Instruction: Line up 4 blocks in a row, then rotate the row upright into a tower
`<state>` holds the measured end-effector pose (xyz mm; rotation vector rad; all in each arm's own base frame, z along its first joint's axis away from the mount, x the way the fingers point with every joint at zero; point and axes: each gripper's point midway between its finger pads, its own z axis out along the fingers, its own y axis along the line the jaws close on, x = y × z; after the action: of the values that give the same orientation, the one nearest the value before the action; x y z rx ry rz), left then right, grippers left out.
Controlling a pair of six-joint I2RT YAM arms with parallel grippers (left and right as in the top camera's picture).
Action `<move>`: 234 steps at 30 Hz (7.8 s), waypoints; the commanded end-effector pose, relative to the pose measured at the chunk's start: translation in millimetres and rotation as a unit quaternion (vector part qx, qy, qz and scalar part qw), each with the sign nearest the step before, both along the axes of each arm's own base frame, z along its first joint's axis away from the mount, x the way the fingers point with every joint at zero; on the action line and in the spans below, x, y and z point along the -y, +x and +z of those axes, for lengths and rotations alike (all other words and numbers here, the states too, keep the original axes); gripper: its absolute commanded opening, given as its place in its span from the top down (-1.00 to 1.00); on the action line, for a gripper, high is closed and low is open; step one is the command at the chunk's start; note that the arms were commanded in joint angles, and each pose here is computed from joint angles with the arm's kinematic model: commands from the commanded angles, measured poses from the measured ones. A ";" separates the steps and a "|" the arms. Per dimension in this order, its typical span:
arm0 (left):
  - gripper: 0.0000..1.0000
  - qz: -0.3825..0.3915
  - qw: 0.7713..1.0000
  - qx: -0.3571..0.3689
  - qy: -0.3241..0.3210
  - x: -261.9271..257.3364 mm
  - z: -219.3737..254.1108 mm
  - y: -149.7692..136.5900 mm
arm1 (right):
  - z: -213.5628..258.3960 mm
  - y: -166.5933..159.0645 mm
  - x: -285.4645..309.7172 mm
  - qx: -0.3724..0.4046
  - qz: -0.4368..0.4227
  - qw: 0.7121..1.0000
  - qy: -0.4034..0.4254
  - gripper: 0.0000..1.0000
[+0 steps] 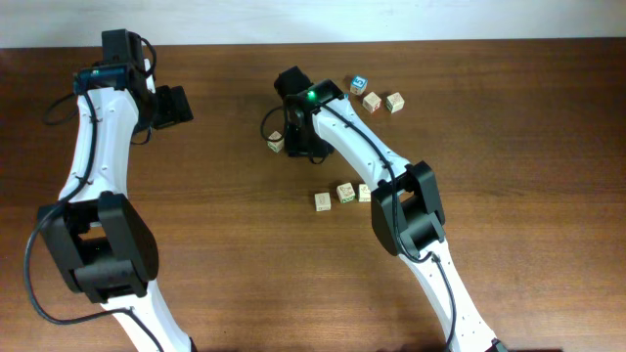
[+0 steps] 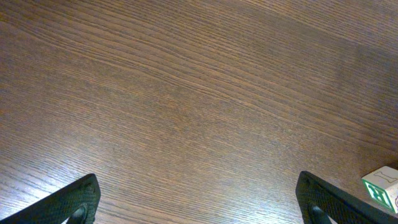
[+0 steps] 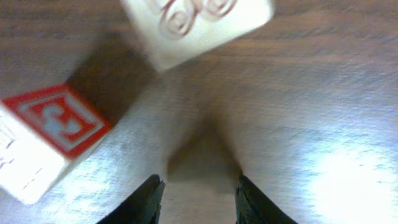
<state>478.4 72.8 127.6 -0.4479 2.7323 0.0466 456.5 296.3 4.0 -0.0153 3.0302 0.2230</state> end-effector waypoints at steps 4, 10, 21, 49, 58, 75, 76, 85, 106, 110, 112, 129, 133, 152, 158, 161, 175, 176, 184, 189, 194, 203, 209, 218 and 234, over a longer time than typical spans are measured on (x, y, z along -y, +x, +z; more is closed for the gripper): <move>-0.97 0.007 1.000 0.011 0.002 -1.7 7.4 4.1 | -5.9 26.0 33.4 0.048 0.056 0.995 -0.062 -0.06; -0.97 0.004 1.000 0.015 -0.001 0.8 8.1 6.1 | -6.4 86.1 41.4 0.145 0.107 0.983 -0.022 -0.04; -0.98 0.004 1.000 0.018 0.000 0.6 8.6 7.3 | 13.4 101.1 -5.7 0.216 0.192 0.957 0.035 -0.23; -0.97 0.005 1.000 0.019 0.000 0.1 8.8 7.7 | 18.5 69.4 7.5 0.141 0.125 0.981 0.042 0.49; -0.98 0.005 1.000 0.019 0.000 0.0 8.8 7.7 | 7.7 -62.3 0.7 -0.129 0.106 0.984 0.068 0.52; -0.97 0.005 1.000 0.019 0.000 0.0 8.8 7.7 | 32.7 -118.5 -8.1 -0.192 0.142 0.971 0.012 -0.15; -0.97 0.005 1.000 0.019 0.000 0.1 8.8 7.7 | 44.6 -114.1 -11.1 -0.179 0.144 0.973 0.018 -0.17; -0.97 0.005 1.000 0.019 0.000 0.1 8.8 7.7 | 325.8 -99.2 4.7 0.183 0.168 0.959 0.137 -0.48; -0.03 -0.137 0.968 -0.058 -0.200 149.5 -21.6 -32.6 | 158.9 -159.2 132.8 0.019 -0.003 0.999 -0.027 -0.59; 0.58 -0.130 0.980 -0.082 -0.129 160.1 -33.8 -42.8 | 112.2 -140.5 141.8 -0.021 -0.028 0.997 0.063 -0.36; 0.66 -0.120 0.986 -0.064 -0.096 159.6 -19.1 -41.7 | 96.3 -133.3 149.7 -0.033 -0.041 0.994 0.093 -0.30; 1.00 -0.076 0.990 -0.006 -0.120 214.4 -28.9 -146.9 | 40.7 -97.5 157.5 -0.016 -0.002 0.996 0.092 -0.21; 1.00 -0.076 0.984 -0.035 -0.155 234.5 -70.2 -164.4 | 41.0 -95.8 157.1 -0.013 -0.005 0.996 0.093 -0.12; 1.00 -0.090 0.964 -0.057 -0.245 281.0 -121.5 -143.6 | 7.6 -110.8 152.3 -0.088 -0.053 0.989 0.102 -0.04; 1.00 -0.094 0.965 -0.019 -0.245 283.9 -114.7 -126.7 | 8.3 -128.7 152.7 -0.120 -0.037 0.987 0.098 -0.04; 1.00 -0.086 0.969 -0.003 -0.230 278.6 -110.7 -116.6 | 14.1 -120.9 152.3 -0.104 -0.019 0.990 0.098 -0.04; 1.00 0.088 0.985 0.031 -0.142 114.6 -76.8 -53.0 | 43.1 -37.8 80.1 0.084 0.110 0.990 0.011 0.01; 1.00 0.082 0.987 0.023 -0.139 116.6 -78.5 -56.8 | 37.5 -39.9 76.7 0.079 0.113 0.990 0.010 0.02; 1.00 0.072 0.990 0.012 -0.121 123.5 -81.4 -63.2 | 13.3 -71.8 73.0 0.006 0.103 0.995 -0.002 0.10; 1.00 0.061 0.991 0.010 -0.117 124.0 -81.8 -64.2 | 11.4 -86.8 81.0 -0.031 0.074 0.997 -0.013 0.25; 1.00 0.061 0.991 0.009 -0.117 124.0 -82.0 -64.9 | 11.2 -97.6 86.8 -0.055 0.064 0.996 -0.023 0.31; 1.00 0.072 0.993 0.015 -0.091 113.3 -82.1 -63.5 | 54.6 -67.0 72.1 -0.002 0.098 0.995 -0.007 -0.10; 1.00 0.121 0.990 0.024 -0.068 71.2 -81.5 -60.8 | 58.0 -106.2 66.1 -0.063 0.113 0.991 -0.031 -0.05; 1.00 0.174 0.982 0.012 -0.071 28.3 -84.4 -70.2 | 47.1 -173.5 32.9 -0.120 0.036 0.988 -0.088 -0.02; 1.00 0.175 0.982 0.000 -0.070 28.7 -86.3 -75.5 | 16.7 -141.3 28.3 -0.026 0.015 0.995 -0.097 0.32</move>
<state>400.8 42.5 41.3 -0.9802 2.6257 -0.0652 308.4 272.0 22.9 -0.0268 3.1237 -0.0309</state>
